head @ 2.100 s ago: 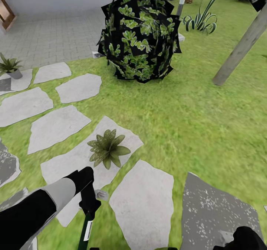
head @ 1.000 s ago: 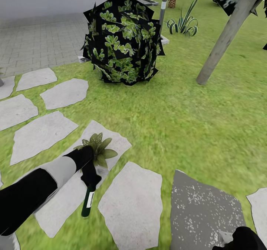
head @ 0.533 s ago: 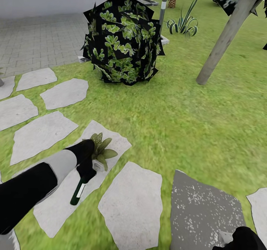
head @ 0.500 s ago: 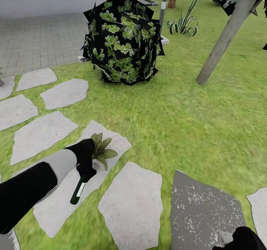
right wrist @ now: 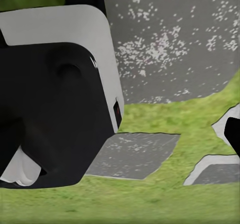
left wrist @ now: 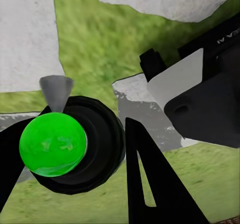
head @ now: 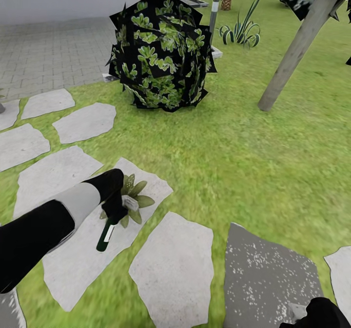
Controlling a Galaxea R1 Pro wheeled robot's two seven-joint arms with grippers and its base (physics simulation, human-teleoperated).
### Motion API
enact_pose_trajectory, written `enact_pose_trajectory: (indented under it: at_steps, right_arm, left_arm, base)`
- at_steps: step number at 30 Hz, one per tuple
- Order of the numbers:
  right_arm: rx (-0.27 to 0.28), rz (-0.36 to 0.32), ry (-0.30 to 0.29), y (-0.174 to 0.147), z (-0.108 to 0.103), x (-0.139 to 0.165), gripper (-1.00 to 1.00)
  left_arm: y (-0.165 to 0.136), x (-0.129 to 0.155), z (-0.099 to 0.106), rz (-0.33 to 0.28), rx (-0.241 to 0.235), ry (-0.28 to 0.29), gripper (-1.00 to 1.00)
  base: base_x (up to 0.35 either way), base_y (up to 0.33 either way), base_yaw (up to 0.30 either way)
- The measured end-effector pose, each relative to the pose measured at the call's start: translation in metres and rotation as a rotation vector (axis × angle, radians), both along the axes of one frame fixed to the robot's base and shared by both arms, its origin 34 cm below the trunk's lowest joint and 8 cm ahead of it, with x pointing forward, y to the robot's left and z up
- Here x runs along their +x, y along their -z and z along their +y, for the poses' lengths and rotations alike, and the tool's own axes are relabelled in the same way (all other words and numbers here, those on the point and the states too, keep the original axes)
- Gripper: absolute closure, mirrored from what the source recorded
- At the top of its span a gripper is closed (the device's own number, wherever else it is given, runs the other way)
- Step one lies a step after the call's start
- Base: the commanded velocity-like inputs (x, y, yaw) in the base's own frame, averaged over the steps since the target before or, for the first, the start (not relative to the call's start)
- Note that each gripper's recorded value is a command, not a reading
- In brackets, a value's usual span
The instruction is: Pick up the pesticide atomizer in the garden and spray insectifuge to fully cover both potted plants in the garden.
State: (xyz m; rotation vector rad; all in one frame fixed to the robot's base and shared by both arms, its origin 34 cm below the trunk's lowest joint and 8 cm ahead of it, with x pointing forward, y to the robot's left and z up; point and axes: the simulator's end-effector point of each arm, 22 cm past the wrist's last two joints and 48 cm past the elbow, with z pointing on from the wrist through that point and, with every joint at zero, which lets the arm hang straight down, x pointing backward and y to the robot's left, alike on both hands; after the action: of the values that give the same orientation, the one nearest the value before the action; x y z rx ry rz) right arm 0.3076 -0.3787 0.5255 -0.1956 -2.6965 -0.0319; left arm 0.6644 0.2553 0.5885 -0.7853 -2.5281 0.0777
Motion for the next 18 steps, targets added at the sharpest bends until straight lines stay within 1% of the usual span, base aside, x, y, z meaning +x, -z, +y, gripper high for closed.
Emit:
enact_pose_trajectory:
  at_steps: [10, 13, 17, 18]
  right_arm:
    - [-0.001, 0.009, 0.003, 0.002, -0.001, -0.003, -1.0]
    - [-0.001, 0.012, 0.003, 0.002, -0.001, -0.004, -1.0]
    - [0.0, 0.013, 0.002, 0.002, 0.0, -0.004, -1.0]
    - [0.0, 0.013, 0.001, 0.002, 0.0, -0.004, -1.0]
  left_arm:
    - [0.007, -0.004, -0.003, 0.015, -0.008, -0.004, 1.0]
    - [0.009, -0.006, -0.005, 0.019, -0.011, -0.002, 1.0]
    - [0.009, -0.006, -0.02, 0.02, -0.029, 0.01, 1.0]
    - [0.009, -0.007, -0.027, 0.021, -0.038, 0.015, 1.0]
  base:
    - [0.0, 0.0, 0.121]
    - [0.0, 0.0, 0.049]
    - [0.0, 0.0, 0.008]
    - [0.0, 0.0, 0.002]
